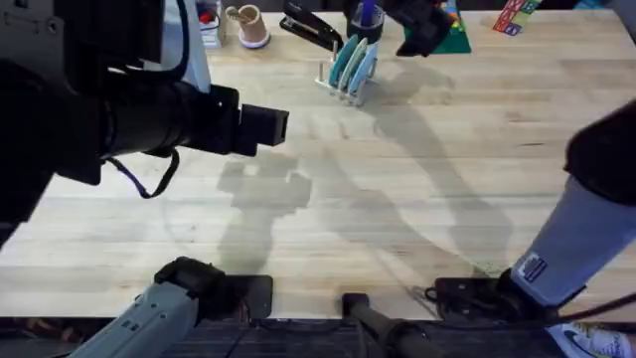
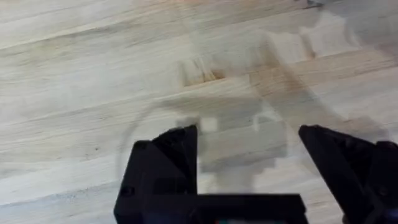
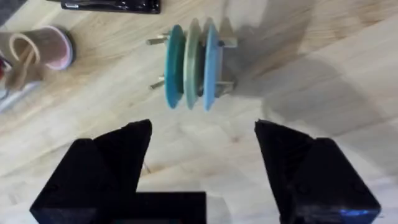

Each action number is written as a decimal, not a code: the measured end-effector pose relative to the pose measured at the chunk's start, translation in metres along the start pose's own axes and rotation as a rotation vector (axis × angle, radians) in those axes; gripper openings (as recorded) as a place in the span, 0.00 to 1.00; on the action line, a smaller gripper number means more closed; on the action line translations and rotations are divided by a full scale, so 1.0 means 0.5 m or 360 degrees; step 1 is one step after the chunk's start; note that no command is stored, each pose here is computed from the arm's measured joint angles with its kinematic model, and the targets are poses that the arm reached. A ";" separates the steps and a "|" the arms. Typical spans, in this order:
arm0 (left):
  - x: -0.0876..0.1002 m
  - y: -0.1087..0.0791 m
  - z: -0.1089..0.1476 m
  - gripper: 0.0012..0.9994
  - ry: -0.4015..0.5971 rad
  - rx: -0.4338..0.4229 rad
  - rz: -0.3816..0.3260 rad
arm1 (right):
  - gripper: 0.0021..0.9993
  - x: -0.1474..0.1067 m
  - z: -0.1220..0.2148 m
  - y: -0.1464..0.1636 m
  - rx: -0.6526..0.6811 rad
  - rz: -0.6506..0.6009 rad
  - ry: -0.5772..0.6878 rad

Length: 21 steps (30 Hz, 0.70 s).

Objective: Pick up the plates from the table one by one and place each into a slot on the dish rack.

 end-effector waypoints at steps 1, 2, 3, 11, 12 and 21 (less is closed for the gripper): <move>0.000 0.000 0.000 1.00 0.0000 0.0001 0.0000 | 0.99 -0.001 0.009 -0.005 -0.0006 0.0018 -0.0002; 0.000 0.000 0.000 1.00 0.0000 0.0000 0.0000 | 0.99 -0.002 0.018 -0.010 -0.0013 0.0042 0.0000; 0.000 0.000 0.000 1.00 0.0000 0.0000 0.0000 | 0.99 -0.004 0.026 -0.016 -0.0022 0.0068 0.0002; 0.000 0.000 0.000 1.00 0.0000 0.0001 0.0000 | 0.99 -0.026 0.070 -0.060 -0.0152 0.0380 0.0102; 0.000 0.000 0.000 1.00 0.0000 0.0000 0.0000 | 0.99 -0.027 0.077 -0.065 -0.0163 0.0424 0.0114; 0.000 0.000 0.000 1.00 0.0000 0.0000 0.0000 | 0.99 -0.043 0.115 -0.098 -0.0237 0.0896 0.0234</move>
Point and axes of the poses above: each hand's point on the last joint's axis, 136 mm out from that joint toward the fingers, its own z axis back along the fingers, its own y axis along the line the jaws close on, x = y × z, the point moved 5 cm from there along z, back along the fingers, and after that the axes turned 3 degrees about z, right-handed, at the moved point
